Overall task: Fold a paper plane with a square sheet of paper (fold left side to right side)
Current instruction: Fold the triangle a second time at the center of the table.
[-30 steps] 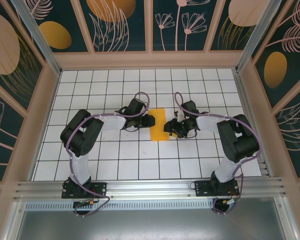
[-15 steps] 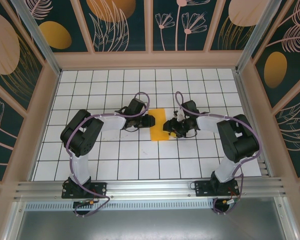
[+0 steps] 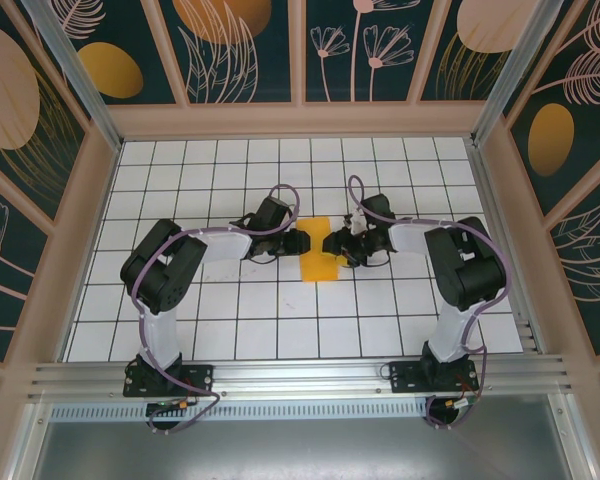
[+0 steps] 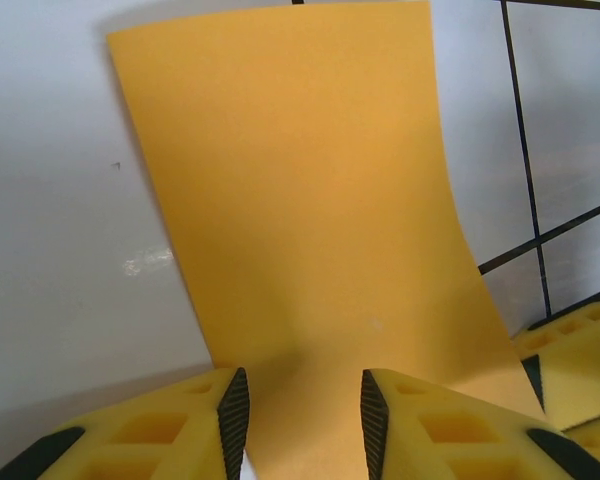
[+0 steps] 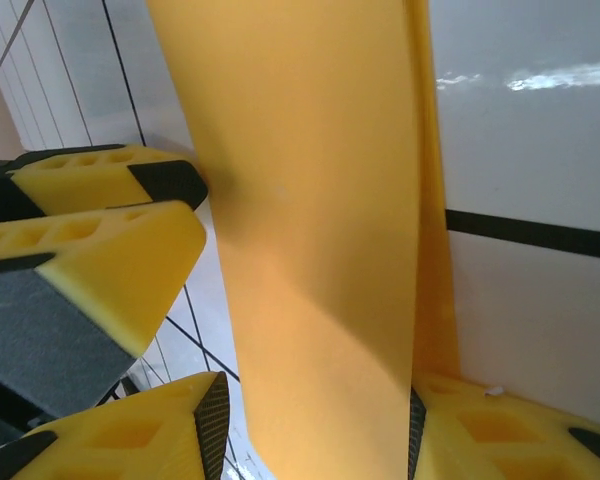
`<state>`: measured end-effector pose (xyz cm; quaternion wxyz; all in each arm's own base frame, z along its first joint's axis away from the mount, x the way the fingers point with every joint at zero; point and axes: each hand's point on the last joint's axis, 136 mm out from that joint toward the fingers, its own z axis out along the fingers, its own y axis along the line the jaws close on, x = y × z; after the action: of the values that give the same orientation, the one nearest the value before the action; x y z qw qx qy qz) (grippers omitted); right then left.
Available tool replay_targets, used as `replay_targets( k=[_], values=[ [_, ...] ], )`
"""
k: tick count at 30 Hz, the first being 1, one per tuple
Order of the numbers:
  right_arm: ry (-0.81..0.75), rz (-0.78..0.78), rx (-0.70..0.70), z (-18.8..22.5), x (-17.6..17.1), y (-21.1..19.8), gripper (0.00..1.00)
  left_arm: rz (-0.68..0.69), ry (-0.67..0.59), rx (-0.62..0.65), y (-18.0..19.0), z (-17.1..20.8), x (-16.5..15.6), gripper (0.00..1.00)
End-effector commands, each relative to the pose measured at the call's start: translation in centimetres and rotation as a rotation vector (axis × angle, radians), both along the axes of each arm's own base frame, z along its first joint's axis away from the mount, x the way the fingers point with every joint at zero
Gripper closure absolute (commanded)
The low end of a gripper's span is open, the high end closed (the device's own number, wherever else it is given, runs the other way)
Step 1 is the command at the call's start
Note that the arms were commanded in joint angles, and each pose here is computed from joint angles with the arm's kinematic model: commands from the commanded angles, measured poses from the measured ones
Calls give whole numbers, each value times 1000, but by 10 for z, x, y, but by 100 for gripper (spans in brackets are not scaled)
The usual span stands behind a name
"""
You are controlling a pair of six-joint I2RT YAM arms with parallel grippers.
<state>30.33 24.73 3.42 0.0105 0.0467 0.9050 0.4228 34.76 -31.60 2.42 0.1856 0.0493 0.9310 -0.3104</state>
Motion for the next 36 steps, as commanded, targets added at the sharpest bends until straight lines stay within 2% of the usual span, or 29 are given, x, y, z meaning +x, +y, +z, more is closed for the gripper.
replay_targets(
  k=[1,9,14,17,22,25,31,36],
  values=[
    [-2,-8,38,6,9,3,51,-15,-36,-4,1,11,-3,58],
    [-29,-14,62,23,18,5,51,10,-235,-17,19,73,-3,46],
    [-55,-19,89,41,21,7,51,-17,-332,-116,28,102,-33,44],
    [-58,-13,106,48,22,10,51,-47,-376,-124,24,109,-56,43],
    [-68,-5,125,59,26,17,52,-98,-412,-83,-1,107,-90,42],
    [-74,-4,129,64,28,20,52,-110,-412,-27,-15,94,-100,39],
    [-69,0,127,64,29,25,52,-159,-400,68,-49,71,-104,33],
    [-65,-6,128,64,29,27,52,-166,-414,187,-59,58,-97,27]
  ],
)
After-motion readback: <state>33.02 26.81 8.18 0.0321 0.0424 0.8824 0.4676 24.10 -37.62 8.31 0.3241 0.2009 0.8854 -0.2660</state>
